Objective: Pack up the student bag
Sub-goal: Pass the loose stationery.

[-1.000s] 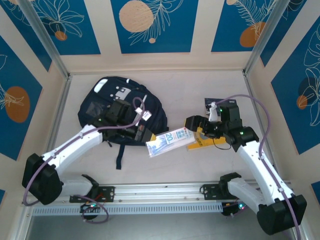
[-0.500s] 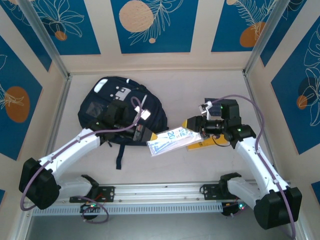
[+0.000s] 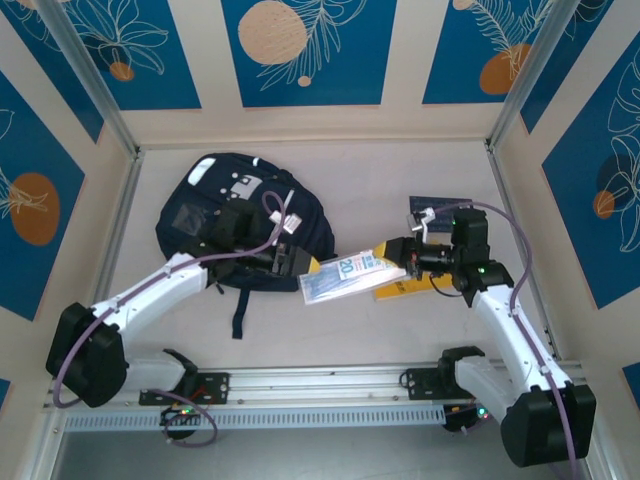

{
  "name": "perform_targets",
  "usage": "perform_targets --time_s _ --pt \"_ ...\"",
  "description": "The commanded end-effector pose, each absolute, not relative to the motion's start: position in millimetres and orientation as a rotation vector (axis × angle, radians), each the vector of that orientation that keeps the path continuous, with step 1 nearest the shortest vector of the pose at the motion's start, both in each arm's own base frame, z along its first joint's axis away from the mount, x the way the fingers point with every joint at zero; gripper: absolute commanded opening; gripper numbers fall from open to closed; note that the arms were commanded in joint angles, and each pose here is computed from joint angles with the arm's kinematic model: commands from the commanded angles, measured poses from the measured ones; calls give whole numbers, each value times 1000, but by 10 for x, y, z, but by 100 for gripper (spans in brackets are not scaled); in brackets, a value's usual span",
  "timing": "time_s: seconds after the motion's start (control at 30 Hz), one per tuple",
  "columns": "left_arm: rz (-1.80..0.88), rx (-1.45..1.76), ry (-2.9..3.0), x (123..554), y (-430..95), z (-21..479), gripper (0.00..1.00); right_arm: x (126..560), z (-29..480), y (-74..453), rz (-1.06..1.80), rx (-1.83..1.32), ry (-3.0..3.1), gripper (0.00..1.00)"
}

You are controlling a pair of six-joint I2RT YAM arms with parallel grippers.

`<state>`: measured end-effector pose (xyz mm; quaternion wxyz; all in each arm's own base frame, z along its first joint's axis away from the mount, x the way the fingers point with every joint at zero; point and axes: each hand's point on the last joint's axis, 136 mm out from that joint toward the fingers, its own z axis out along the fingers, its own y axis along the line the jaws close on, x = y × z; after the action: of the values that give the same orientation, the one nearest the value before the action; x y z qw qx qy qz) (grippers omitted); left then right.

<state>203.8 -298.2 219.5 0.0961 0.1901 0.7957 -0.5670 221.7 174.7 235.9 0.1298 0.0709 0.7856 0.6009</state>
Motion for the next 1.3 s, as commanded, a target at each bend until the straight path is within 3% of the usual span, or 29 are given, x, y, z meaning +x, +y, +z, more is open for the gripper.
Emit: perform_targets --time_s 0.0,0.2,0.3,0.43,0.57,0.63,0.77,0.87,1.0,1.27 --pt "-1757 441 2338 2155 -3027 2203 58 2283 2402 1680 1793 317 2220 0" --pt "-1829 222 2293 2397 -3106 2144 58 2482 2235 1544 1764 546 2061 0" --pt "-1837 188 2264 2478 -3140 2168 52 2536 2220 1545 1746 568 2021 0" --pt "-1854 165 2222 2548 -3158 2259 34 2557 2247 1541 1723 561 2004 0" --pt "-1837 159 2226 2580 -3160 2299 7 2510 2271 1572 1719 509 2034 1" --pt "-1851 164 2214 2579 -3165 2343 0 2463 2277 1584 1717 471 2060 9" --pt "-1907 190 2189 2542 -3182 2433 0 2322 2308 1610 1770 370 2088 47" --pt "-1914 200 2191 2512 -3169 2445 0 2215 2313 1615 1810 307 2099 55" --pt "-1905 208 2199 2496 -3141 2441 0 2129 2269 1614 1850 297 2096 51" --pt "-1913 203 2218 2504 -3126 2392 0 2091 2243 1613 1868 290 2070 32"
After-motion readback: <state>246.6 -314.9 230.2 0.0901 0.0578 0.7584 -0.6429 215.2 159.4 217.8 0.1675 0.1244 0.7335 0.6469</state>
